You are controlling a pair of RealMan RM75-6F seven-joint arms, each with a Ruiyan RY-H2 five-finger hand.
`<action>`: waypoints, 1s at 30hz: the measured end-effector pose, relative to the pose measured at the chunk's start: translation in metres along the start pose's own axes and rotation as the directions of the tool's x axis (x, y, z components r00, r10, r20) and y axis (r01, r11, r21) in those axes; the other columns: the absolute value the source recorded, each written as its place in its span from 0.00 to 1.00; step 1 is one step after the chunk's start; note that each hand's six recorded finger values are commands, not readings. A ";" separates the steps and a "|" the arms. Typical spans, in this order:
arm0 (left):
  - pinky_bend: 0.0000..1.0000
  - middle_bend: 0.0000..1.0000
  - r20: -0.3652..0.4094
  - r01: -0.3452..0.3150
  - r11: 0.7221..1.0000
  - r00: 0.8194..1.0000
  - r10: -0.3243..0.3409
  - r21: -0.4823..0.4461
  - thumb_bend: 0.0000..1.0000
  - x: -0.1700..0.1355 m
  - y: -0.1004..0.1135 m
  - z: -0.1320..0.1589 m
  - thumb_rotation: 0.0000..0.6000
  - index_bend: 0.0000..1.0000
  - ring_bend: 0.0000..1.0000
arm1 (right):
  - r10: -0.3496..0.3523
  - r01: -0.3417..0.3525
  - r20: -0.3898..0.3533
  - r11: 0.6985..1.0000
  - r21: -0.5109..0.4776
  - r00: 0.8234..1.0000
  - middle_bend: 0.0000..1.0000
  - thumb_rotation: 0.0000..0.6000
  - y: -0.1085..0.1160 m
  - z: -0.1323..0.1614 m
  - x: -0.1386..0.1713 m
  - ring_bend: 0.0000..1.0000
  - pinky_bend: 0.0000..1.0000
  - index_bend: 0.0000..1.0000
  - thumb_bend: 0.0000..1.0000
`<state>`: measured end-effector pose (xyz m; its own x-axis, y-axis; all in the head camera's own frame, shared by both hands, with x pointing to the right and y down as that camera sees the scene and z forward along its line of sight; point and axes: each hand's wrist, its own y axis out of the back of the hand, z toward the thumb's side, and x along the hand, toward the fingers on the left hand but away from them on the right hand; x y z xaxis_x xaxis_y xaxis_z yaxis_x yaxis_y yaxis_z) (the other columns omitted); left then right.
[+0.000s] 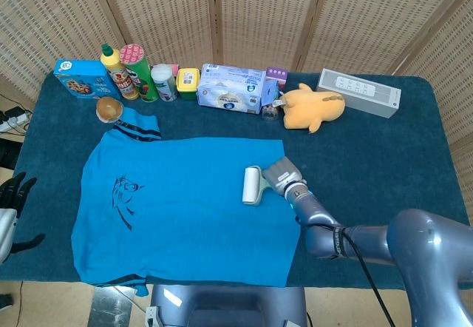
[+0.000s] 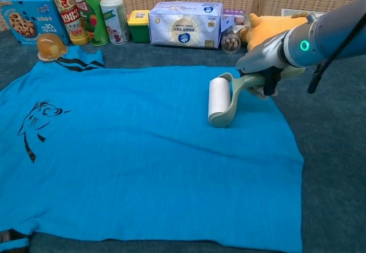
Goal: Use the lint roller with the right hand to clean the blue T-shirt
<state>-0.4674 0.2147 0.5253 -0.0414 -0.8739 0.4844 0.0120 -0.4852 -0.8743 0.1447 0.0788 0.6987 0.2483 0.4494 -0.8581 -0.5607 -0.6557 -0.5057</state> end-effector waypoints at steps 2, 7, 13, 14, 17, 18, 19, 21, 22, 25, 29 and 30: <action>0.09 0.00 0.001 0.001 1.000 1.000 -0.001 0.003 0.12 0.000 -0.001 0.001 1.00 0.00 0.00 | -0.001 0.001 0.009 1.000 0.009 1.000 0.71 1.00 -0.003 -0.008 0.003 0.91 1.00 0.67 1.00; 0.09 0.00 0.005 0.004 1.000 1.000 -0.004 0.009 0.12 0.000 -0.002 0.003 1.00 0.00 0.00 | 0.015 -0.016 0.025 0.999 0.044 1.000 0.71 1.00 -0.016 -0.028 0.012 0.91 1.00 0.68 1.00; 0.09 0.00 0.003 0.003 1.000 1.000 -0.003 0.008 0.11 -0.001 -0.002 0.002 1.00 0.00 0.00 | 0.022 -0.023 0.016 0.998 0.053 1.000 0.71 1.00 -0.018 -0.028 0.013 0.91 1.00 0.68 1.00; 0.09 0.00 0.003 0.003 1.000 1.000 -0.003 0.007 0.11 -0.001 -0.002 0.002 1.00 0.00 0.00 | 0.021 -0.022 0.012 0.998 0.055 1.000 0.71 1.00 -0.017 -0.027 0.012 0.91 1.00 0.68 1.00; 0.09 0.00 0.001 0.001 1.000 1.000 -0.001 0.003 0.12 -0.001 -0.001 0.002 1.00 0.00 0.00 | 0.021 -0.020 -0.003 0.998 0.061 1.000 0.71 1.00 -0.015 -0.018 0.009 0.91 1.00 0.68 1.00; 0.09 0.00 0.001 0.001 1.000 1.000 -0.001 0.002 0.12 -0.001 -0.001 0.001 1.00 0.00 0.00 | 0.020 -0.020 -0.008 0.998 0.062 1.000 0.71 1.00 -0.014 -0.015 0.008 0.91 1.00 0.68 1.00; 0.09 0.00 0.001 0.001 1.000 1.000 -0.001 0.002 0.12 -0.001 -0.001 0.001 1.00 0.00 0.00 | 0.019 -0.019 -0.012 0.998 0.063 1.000 0.71 1.00 -0.013 -0.012 0.007 0.91 1.00 0.68 1.00; 0.09 0.00 0.002 0.001 1.000 1.000 -0.001 0.000 0.12 -0.001 -0.001 0.001 1.00 0.00 0.00 | 0.015 -0.014 -0.021 0.998 0.065 1.000 0.71 1.00 -0.010 -0.004 0.004 0.91 1.00 0.68 1.00; 0.09 0.00 0.002 0.002 1.000 1.000 -0.002 0.000 0.12 0.000 -0.001 0.001 1.00 0.00 0.00 | 0.012 -0.011 -0.025 0.998 0.065 1.000 0.71 1.00 -0.008 0.000 0.003 0.91 1.00 0.68 1.00; 0.09 0.00 0.002 0.003 1.000 1.000 -0.003 -0.003 0.12 0.000 0.000 0.000 1.00 0.00 0.00 | 0.003 -0.001 -0.030 0.998 0.068 1.000 0.71 1.00 -0.001 0.009 -0.001 0.91 1.00 0.68 1.00; 0.09 0.00 0.001 0.002 1.000 1.000 -0.002 -0.007 0.12 0.000 0.001 -0.001 1.00 0.00 0.00 | -0.005 0.008 -0.030 0.997 0.082 1.000 0.71 1.00 0.007 0.020 -0.004 0.91 1.00 0.68 1.00; 0.09 0.00 0.001 0.002 1.000 1.000 -0.002 -0.007 0.11 0.000 0.001 -0.001 1.00 0.00 0.00 | -0.007 0.009 -0.029 0.996 0.085 1.000 0.71 1.00 0.010 0.024 -0.005 0.91 1.00 0.68 1.00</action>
<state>-0.4687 0.2144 0.5246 -0.0408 -0.8728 0.4863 0.0049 -0.4869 -0.8734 0.1194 0.0848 0.6999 0.2752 0.4360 -0.8568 -0.6231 -0.5978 -0.5044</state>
